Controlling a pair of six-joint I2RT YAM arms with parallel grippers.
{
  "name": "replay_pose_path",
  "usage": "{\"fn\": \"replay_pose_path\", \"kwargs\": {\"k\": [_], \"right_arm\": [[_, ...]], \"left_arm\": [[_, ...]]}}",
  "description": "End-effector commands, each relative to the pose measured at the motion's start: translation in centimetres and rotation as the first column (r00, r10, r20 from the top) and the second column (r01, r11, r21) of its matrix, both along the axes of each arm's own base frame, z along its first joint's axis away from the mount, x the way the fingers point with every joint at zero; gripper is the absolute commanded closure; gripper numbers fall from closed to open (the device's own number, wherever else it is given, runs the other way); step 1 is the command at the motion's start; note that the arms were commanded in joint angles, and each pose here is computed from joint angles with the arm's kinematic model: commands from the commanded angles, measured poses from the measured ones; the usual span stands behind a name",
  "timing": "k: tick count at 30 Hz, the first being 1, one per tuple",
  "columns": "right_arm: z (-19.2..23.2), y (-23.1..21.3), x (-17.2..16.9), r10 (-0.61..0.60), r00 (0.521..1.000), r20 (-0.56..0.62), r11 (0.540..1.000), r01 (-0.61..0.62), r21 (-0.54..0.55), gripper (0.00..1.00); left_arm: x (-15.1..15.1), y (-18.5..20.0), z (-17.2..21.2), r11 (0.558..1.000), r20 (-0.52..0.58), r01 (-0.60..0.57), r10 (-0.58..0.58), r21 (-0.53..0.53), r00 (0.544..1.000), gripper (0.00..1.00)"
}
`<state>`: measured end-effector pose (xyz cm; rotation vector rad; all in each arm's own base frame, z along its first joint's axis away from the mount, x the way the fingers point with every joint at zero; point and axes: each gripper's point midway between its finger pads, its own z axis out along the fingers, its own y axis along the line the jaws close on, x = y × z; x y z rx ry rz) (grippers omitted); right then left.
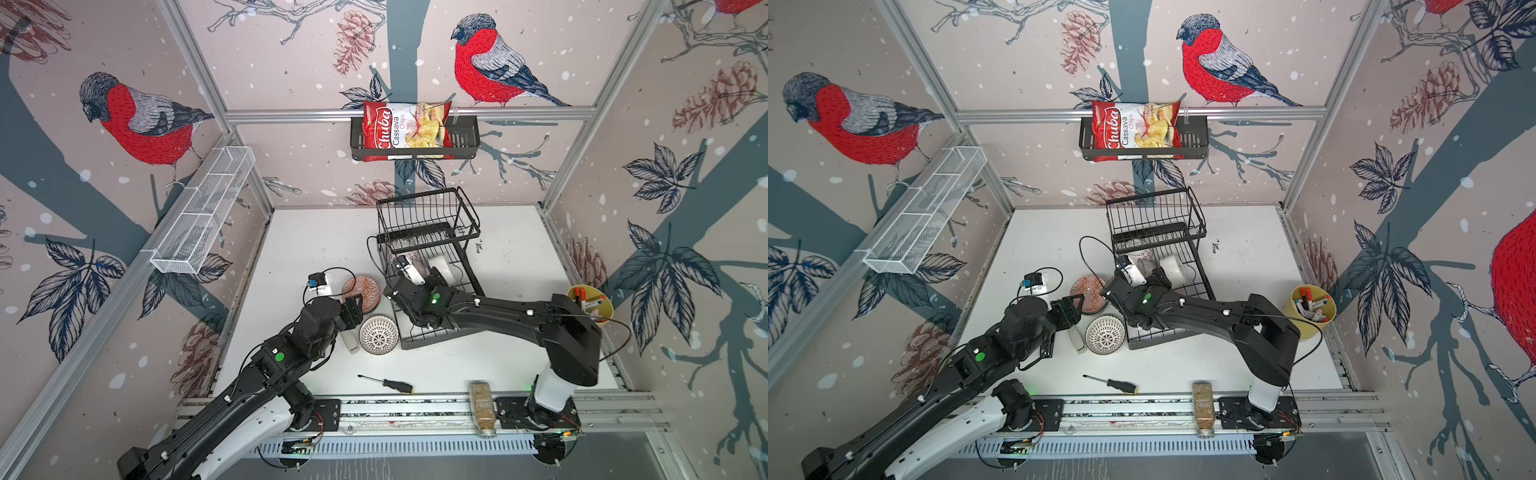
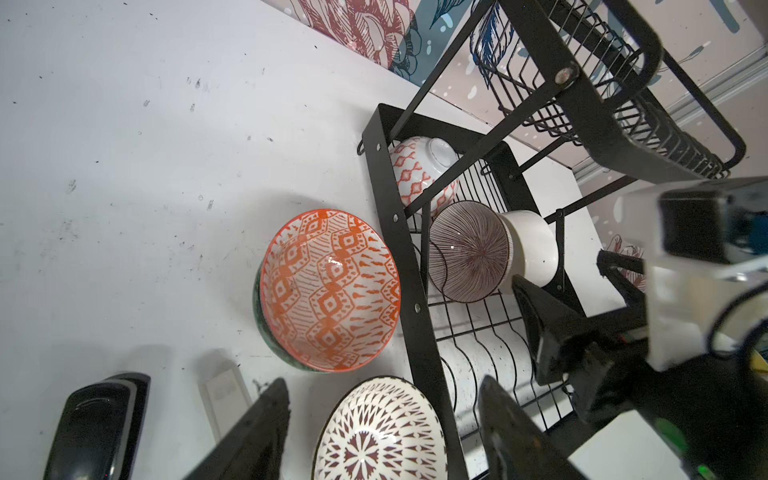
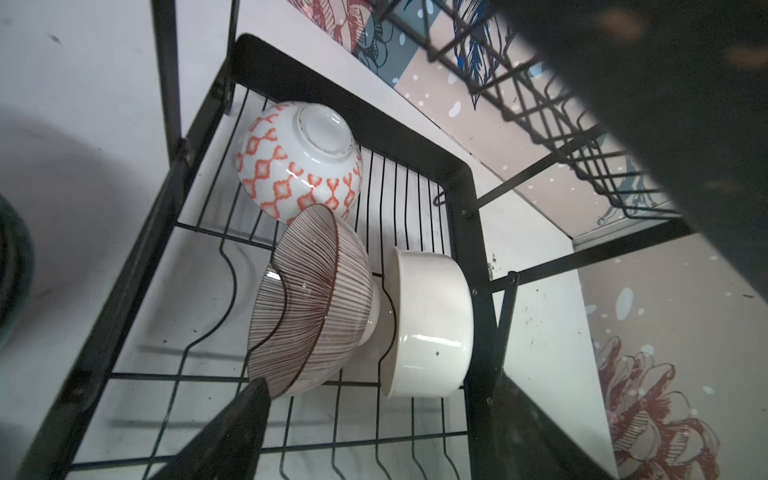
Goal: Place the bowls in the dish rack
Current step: 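Open the right gripper and draw it back from the rack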
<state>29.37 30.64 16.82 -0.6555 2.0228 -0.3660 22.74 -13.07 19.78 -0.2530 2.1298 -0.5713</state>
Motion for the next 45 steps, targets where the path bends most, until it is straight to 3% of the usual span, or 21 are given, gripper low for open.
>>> {"fn": "replay_pose_path", "kwargs": {"k": [1,8,20,21,22,26,30,36,39,45], "right_arm": [[1.1,0.5,-0.7,0.036,0.999,-0.031,0.992,-0.032,0.124,0.16],[3.1,-0.5,-2.3,0.098,0.992,-0.073,0.952,-0.072,0.296,0.16],[4.6,-3.2,-2.8,0.045,0.994,-0.096,0.869,0.008,0.494,0.15],[4.7,-3.4,-2.7,0.026,0.996,-0.091,0.864,0.023,0.502,0.13],[4.8,-3.7,-2.6,0.007,0.996,-0.086,0.86,0.038,0.509,0.01],[5.3,-3.8,-2.5,-0.011,0.997,-0.075,0.845,0.05,0.532,0.01],[7.0,-4.7,-2.4,-0.056,0.998,-0.038,0.801,0.068,0.595,0.0],[10.4,-5.9,-3.0,-0.02,0.998,0.057,0.688,-0.028,0.725,0.01],[11.0,-5.4,-3.7,0.07,0.995,0.077,0.677,-0.104,0.729,0.01],[10.3,-5.0,-4.6,0.132,0.99,0.059,0.67,-0.133,0.731,0.0]], "left_arm": [[0.3,-0.2,0.0,1.0,0.0,-0.004,0.004,-0.013,1.0,0.28],[0.6,-0.8,-1.4,1.0,-0.049,0.009,-0.009,0.01,0.999,0.28],[1.3,-2.1,-3.8,0.998,-0.132,0.049,-0.042,0.049,0.99,0.29],[1.3,-2.2,-3.9,0.997,-0.137,0.051,-0.044,0.052,0.99,0.28],[1.3,-2.2,-4.1,0.997,-0.147,0.052,-0.043,0.058,0.988,0.28],[1.2,-2.2,-4.8,0.995,-0.175,0.065,-0.051,0.078,0.983,0.26],[1.1,-2.2,-5.2,0.993,-0.19,0.075,-0.056,0.094,0.98,0.21],[0.8,-2.2,-5.8,0.989,-0.217,0.092,-0.066,0.113,0.974,0.11],[0.6,-2.0,-6.0,0.989,-0.227,0.091,-0.062,0.12,0.972,0.04],[-0.3,-2.0,-7.2,0.983,-0.288,0.124,-0.081,0.136,0.954,0.04]]}}
